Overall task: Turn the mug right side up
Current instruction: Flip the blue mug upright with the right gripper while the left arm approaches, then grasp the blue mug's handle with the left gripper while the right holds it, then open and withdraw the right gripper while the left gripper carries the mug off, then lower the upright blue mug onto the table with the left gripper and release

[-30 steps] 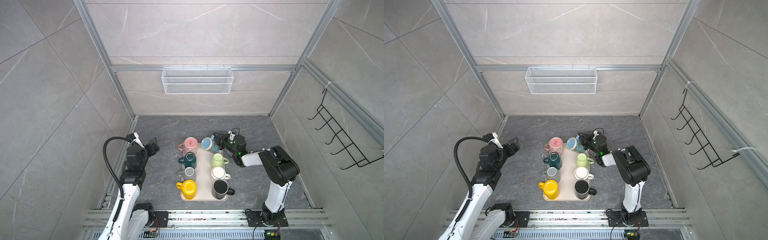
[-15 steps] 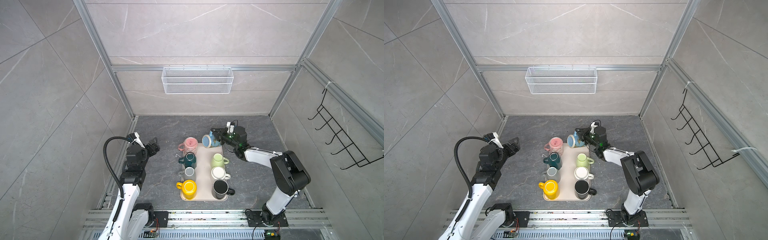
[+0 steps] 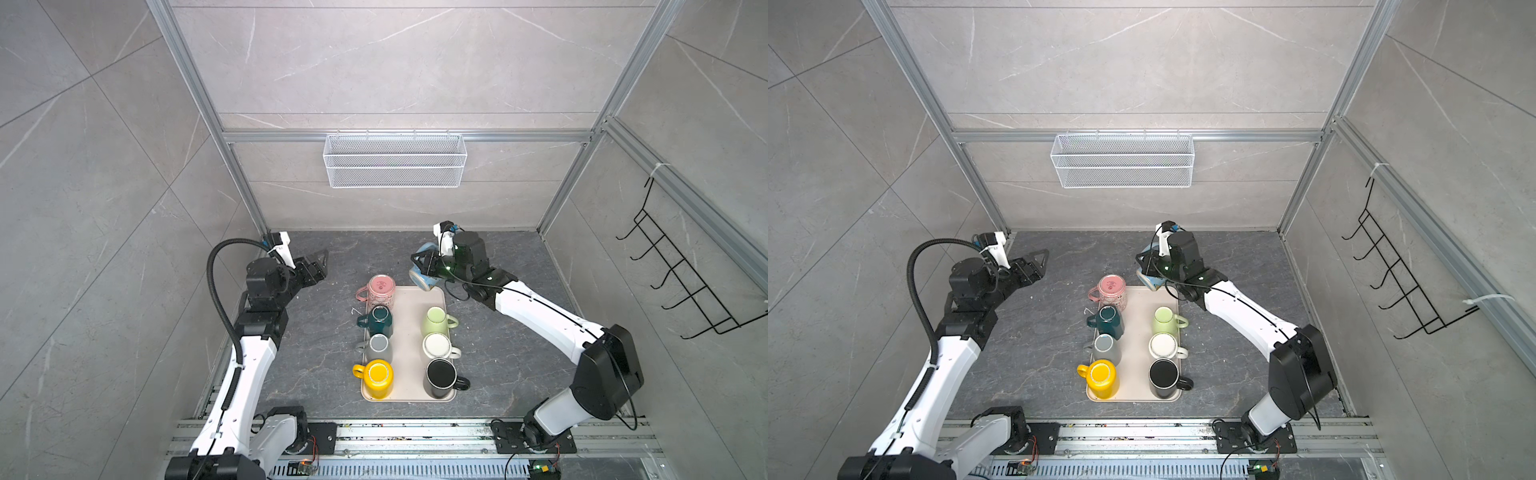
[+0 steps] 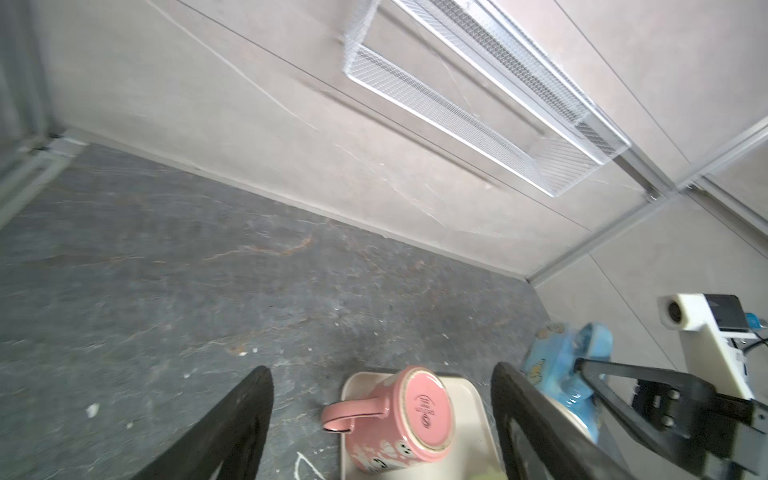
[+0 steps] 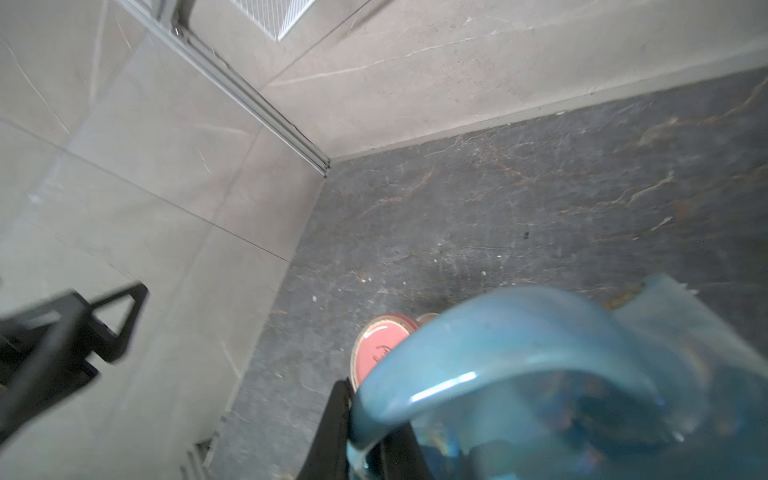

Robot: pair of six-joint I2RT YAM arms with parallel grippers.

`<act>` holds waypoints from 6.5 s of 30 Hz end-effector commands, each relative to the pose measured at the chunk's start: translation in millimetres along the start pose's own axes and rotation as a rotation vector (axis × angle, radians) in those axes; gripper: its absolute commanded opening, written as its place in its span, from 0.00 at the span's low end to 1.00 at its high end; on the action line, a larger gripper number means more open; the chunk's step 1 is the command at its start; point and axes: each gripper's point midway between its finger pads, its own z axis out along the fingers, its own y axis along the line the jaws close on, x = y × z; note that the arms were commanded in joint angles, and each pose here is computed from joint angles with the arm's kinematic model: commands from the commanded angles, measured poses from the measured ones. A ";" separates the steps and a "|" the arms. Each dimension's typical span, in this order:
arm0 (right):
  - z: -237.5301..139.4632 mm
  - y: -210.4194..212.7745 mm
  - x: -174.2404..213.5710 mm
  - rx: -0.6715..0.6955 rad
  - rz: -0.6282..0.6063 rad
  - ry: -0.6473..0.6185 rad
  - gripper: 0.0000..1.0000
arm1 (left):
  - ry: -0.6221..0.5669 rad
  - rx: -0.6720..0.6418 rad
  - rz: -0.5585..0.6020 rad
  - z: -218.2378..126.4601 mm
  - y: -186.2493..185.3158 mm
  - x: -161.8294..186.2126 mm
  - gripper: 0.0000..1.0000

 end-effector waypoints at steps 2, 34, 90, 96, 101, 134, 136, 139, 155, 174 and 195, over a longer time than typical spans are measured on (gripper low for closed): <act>-34.3 29.4 -22.9 0.116 -0.407 -0.104 0.00 | 0.152 0.312 0.036 5.1 -61.3 -7.3 0.85; -33.7 56.5 8.1 0.732 -1.392 -0.285 0.00 | 0.549 0.767 0.466 -9.5 -181.2 65.6 0.80; -42.3 104.4 23.2 0.487 -1.300 -0.359 0.00 | 0.670 0.663 0.504 40.8 -163.2 116.4 0.52; -46.2 107.7 20.9 0.479 -1.289 -0.374 0.00 | 0.696 0.687 0.491 38.2 -164.5 121.8 0.31; -48.3 110.4 21.2 0.472 -1.290 -0.379 0.00 | 0.698 0.691 0.490 37.8 -165.1 121.8 0.03; -86.6 65.7 30.6 0.600 -1.135 -0.311 0.60 | 0.424 0.230 0.540 98.7 -120.9 61.1 0.00; -92.2 61.6 31.7 0.598 -1.101 -0.309 0.62 | 0.396 0.183 0.553 103.5 -114.6 54.5 0.00; -101.0 55.8 32.7 0.594 -1.042 -0.307 0.63 | 0.371 0.096 0.556 114.0 -98.4 45.3 0.00; -125.8 29.1 46.7 0.591 -0.862 -0.274 0.66 | 0.260 -0.245 0.353 180.2 52.0 23.1 0.00; -116.4 25.5 52.9 0.600 -0.833 -0.262 0.67 | 0.294 -0.314 0.302 198.1 102.9 75.9 0.00; -105.0 30.2 56.7 0.581 -0.824 -0.253 0.68 | 0.388 -0.362 0.353 194.5 127.8 108.4 0.10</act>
